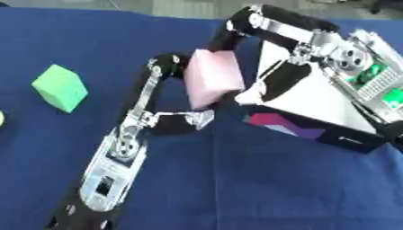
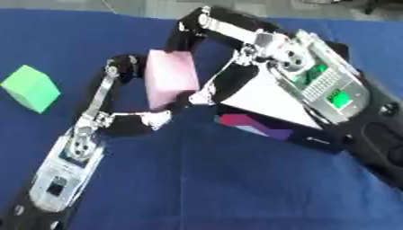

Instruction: Pick up the objects with one hand, pass them to the other hand, and then place them into the box on the other side of the table.

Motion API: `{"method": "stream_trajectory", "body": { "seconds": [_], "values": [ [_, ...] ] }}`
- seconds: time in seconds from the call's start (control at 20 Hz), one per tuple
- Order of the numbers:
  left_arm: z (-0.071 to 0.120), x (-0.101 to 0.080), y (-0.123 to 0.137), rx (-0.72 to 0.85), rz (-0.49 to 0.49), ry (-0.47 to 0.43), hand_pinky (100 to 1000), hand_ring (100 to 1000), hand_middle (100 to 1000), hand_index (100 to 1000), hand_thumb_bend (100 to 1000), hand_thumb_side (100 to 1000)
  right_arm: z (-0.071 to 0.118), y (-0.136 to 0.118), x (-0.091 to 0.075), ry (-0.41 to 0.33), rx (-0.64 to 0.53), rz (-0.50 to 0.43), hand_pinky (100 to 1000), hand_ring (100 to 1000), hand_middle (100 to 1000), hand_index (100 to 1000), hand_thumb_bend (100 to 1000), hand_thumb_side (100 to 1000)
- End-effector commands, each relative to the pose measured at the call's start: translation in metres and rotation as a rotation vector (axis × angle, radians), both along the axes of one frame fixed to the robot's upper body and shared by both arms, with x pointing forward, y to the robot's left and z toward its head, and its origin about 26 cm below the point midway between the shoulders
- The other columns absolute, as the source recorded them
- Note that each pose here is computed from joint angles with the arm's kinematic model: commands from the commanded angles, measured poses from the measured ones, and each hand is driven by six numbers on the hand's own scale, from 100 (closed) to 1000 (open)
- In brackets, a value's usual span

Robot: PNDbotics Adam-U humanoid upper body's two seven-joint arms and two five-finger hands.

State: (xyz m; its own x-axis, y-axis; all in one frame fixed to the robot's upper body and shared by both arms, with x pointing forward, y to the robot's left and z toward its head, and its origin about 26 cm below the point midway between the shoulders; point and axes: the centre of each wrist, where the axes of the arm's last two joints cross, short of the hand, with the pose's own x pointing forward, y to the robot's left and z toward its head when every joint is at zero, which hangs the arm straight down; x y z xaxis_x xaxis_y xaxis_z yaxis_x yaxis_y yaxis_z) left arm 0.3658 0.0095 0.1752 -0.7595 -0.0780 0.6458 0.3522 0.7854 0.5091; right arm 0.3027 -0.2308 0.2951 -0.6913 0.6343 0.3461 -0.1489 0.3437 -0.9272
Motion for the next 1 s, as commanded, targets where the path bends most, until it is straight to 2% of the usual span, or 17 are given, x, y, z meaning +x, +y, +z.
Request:
{"method": "stream_trajectory", "body": {
  "seconds": [0.05, 0.1, 0.15, 0.2, 0.3, 0.75, 0.85, 1.0],
  "values": [
    [0.0129, -0.0059, -0.0081, -0.027, -0.038, -0.041, 690, 525, 524, 613, 368, 176, 0.0066, -0.0039, -0.0016, -0.024, 0.003, -0.009, 758, 593, 234, 624, 461, 100],
    [0.0127, -0.0057, -0.0079, -0.023, -0.038, -0.044, 707, 548, 557, 655, 459, 205, 0.0069, -0.0042, -0.0016, -0.026, 0.005, -0.008, 758, 593, 231, 623, 465, 100],
    [0.0127, -0.0056, -0.0077, -0.019, -0.039, -0.049, 715, 559, 574, 678, 508, 221, 0.0073, -0.0046, -0.0017, -0.028, 0.007, -0.007, 757, 592, 229, 622, 467, 100],
    [0.0128, -0.0056, -0.0075, -0.015, -0.040, -0.055, 731, 588, 612, 729, 625, 256, 0.0079, -0.0050, -0.0017, -0.031, 0.008, -0.006, 757, 592, 225, 621, 471, 100],
    [0.0128, -0.0054, -0.0066, -0.009, -0.039, -0.070, 742, 611, 644, 771, 707, 277, 0.0088, -0.0060, -0.0019, -0.035, 0.010, -0.004, 756, 591, 221, 620, 472, 100],
    [0.0109, -0.0043, -0.0050, -0.015, -0.018, -0.102, 748, 630, 669, 808, 819, 319, 0.0096, -0.0086, -0.0021, -0.043, 0.010, -0.006, 754, 587, 213, 618, 478, 100],
    [0.0104, -0.0044, -0.0047, -0.013, -0.020, -0.108, 749, 634, 672, 810, 860, 341, 0.0096, -0.0094, -0.0021, -0.045, 0.011, -0.008, 754, 587, 214, 618, 478, 100],
    [0.0093, -0.0039, -0.0029, -0.007, -0.020, -0.120, 755, 644, 681, 817, 978, 430, 0.0097, -0.0115, -0.0023, -0.051, 0.013, -0.013, 755, 586, 214, 618, 479, 100]
  ]
}}
